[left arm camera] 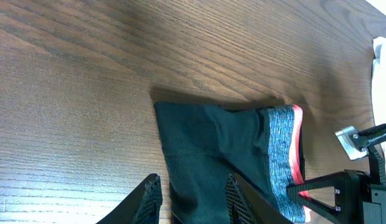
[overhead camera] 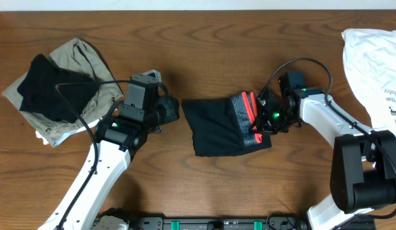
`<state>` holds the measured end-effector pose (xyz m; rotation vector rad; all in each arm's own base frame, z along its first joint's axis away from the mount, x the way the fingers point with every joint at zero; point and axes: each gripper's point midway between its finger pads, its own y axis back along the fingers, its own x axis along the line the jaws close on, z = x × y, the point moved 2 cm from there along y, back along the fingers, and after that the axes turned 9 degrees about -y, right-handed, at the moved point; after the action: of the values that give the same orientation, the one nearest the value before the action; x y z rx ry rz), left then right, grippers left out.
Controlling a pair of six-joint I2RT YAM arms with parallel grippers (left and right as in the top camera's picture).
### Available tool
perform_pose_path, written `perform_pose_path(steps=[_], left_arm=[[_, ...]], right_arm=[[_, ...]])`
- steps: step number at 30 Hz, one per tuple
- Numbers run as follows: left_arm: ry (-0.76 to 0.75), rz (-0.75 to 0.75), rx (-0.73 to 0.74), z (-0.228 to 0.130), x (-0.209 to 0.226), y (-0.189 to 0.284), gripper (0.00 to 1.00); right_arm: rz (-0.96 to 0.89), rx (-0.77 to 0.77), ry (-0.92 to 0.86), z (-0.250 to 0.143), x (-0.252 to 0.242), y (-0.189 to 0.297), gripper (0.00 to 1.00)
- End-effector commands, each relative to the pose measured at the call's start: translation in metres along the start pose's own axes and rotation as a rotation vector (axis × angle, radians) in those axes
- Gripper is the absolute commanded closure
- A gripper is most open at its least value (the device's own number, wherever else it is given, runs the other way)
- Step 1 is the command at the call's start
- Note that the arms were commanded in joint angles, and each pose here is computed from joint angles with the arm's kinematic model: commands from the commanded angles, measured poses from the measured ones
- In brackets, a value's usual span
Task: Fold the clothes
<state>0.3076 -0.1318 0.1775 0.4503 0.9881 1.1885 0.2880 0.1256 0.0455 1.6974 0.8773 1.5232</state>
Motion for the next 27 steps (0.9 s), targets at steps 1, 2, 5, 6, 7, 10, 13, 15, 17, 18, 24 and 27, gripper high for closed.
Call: perform_pose_path(steps=[1,2,5,6,7,10,13,15,17,18,24,27], left_arm=[[-0.018,0.011,-0.012,0.004,0.001,0.001,0.64],[-0.018,0.011,-0.012,0.004,0.001,0.001,0.63],[-0.018,0.011,-0.012,0.004,0.001,0.001,0.63],[-0.018,0.014,-0.013,0.004,0.002,0.001,0.63],[-0.018,0.014,-0.014,0.004,0.002,0.001,0.63],[-0.017,0.014,-0.013,0.004,0.002,0.001,0.63],[-0.017,0.014,-0.013,0.004,0.002,0.001,0.63],[-0.017,0.014,-0.013,0.004,0.002,0.001,0.63],[-0.017,0.014,-0.013,0.004,0.002,0.001,0.63],[-0.017,0.014,-0.013,0.004,0.001,0.001,0.63],[-0.018,0.010,-0.010,0.003,0.001,0.001,0.63],[-0.019,0.002,-0.006,0.002,-0.001,0.001,0.61]], right_arm=[[0.050,-0.034,0.091,0.000,0.022,0.023,0.99],[0.050,-0.049,0.114,0.000,0.027,0.031,0.99],[-0.008,-0.142,0.161,0.007,0.037,0.061,0.99],[-0.044,-0.183,0.161,0.010,0.037,0.071,0.99],[-0.080,-0.217,0.153,0.013,0.034,0.079,0.99],[-0.208,-0.267,0.094,0.015,0.017,0.089,0.97],[-0.315,-0.232,0.037,0.007,-0.005,0.084,0.96],[-0.349,-0.200,-0.005,0.002,-0.017,0.077,0.96],[-0.360,-0.163,-0.032,-0.003,-0.025,0.067,0.96],[-0.376,-0.149,-0.053,-0.005,-0.031,0.063,0.97],[-0.471,-0.106,-0.122,-0.013,-0.055,0.051,0.87],[-0.522,-0.106,-0.126,-0.013,-0.063,0.052,0.80]])
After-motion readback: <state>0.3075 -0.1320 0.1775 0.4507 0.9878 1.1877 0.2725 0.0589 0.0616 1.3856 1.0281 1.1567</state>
